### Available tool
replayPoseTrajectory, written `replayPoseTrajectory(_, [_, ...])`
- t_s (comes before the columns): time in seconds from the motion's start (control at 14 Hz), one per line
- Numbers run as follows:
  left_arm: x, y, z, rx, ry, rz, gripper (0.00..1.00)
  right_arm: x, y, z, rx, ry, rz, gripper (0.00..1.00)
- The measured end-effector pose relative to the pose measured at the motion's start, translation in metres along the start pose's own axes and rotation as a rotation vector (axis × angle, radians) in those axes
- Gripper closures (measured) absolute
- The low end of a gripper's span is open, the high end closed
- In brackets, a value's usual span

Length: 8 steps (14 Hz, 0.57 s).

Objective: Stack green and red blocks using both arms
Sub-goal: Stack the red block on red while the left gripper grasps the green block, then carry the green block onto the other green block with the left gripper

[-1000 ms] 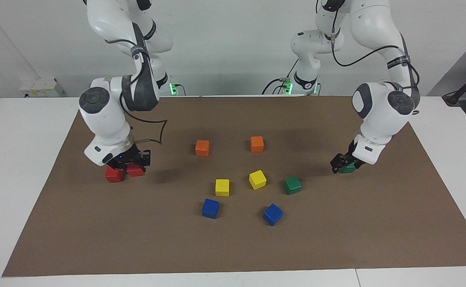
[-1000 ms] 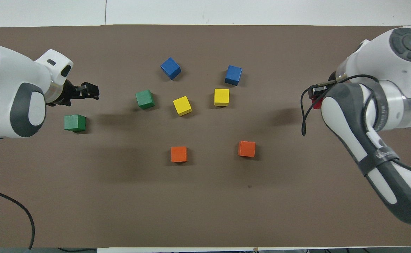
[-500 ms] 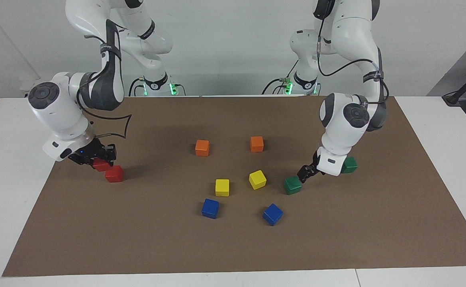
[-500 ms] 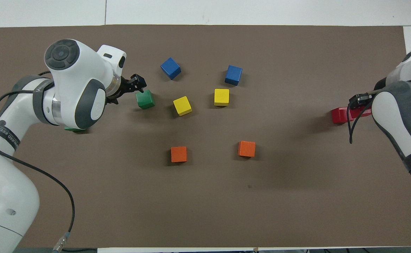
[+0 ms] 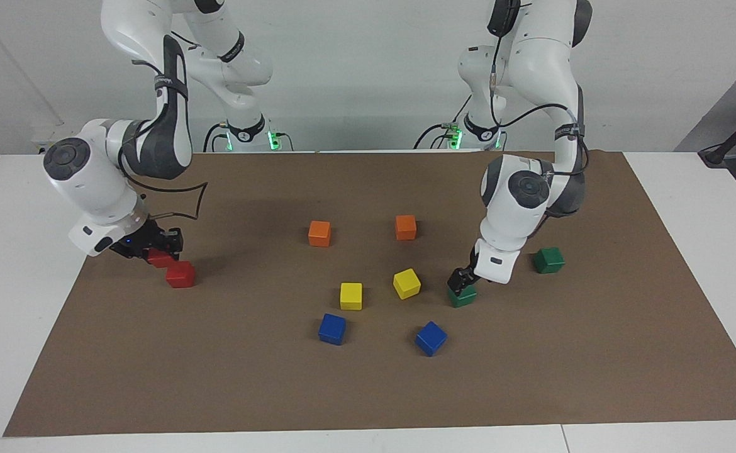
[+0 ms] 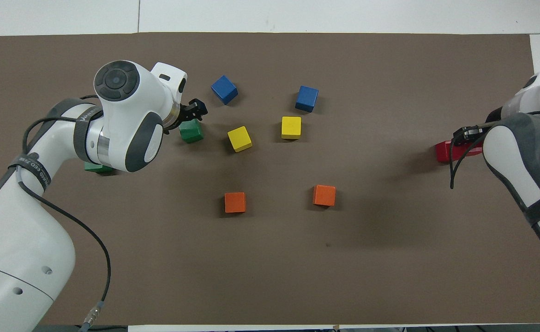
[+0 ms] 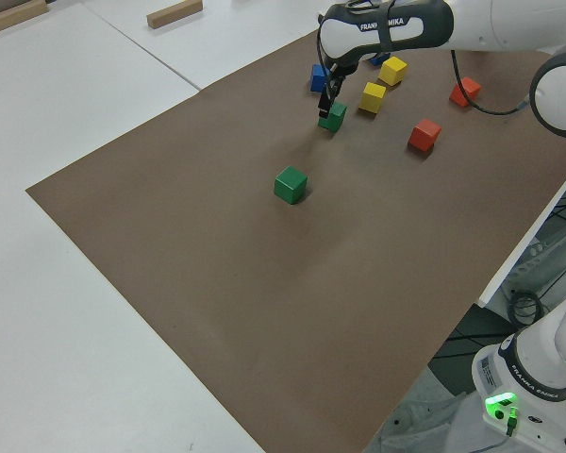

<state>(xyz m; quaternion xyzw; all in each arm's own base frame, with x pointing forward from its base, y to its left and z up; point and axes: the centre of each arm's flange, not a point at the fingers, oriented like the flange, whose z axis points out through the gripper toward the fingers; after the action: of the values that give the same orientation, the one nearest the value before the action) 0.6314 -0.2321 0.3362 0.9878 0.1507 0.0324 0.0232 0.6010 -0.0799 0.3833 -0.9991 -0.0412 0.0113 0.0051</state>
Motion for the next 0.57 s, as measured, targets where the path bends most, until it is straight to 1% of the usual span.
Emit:
replayPoseTrajectory(0.21, [-0.008, 0.002, 0.016, 0.016, 0.004, 0.026, 0.00, -0.001, -0.001, 0.007, -0.003, 0.015, 0.006, 0.44])
replayPoseTrajectory(0.57, [-0.017, 0.003, 0.028, 0.020, -0.001, 0.039, 0.00, -0.001, -0.002, 0.011, -0.005, 0.026, 0.015, 0.44])
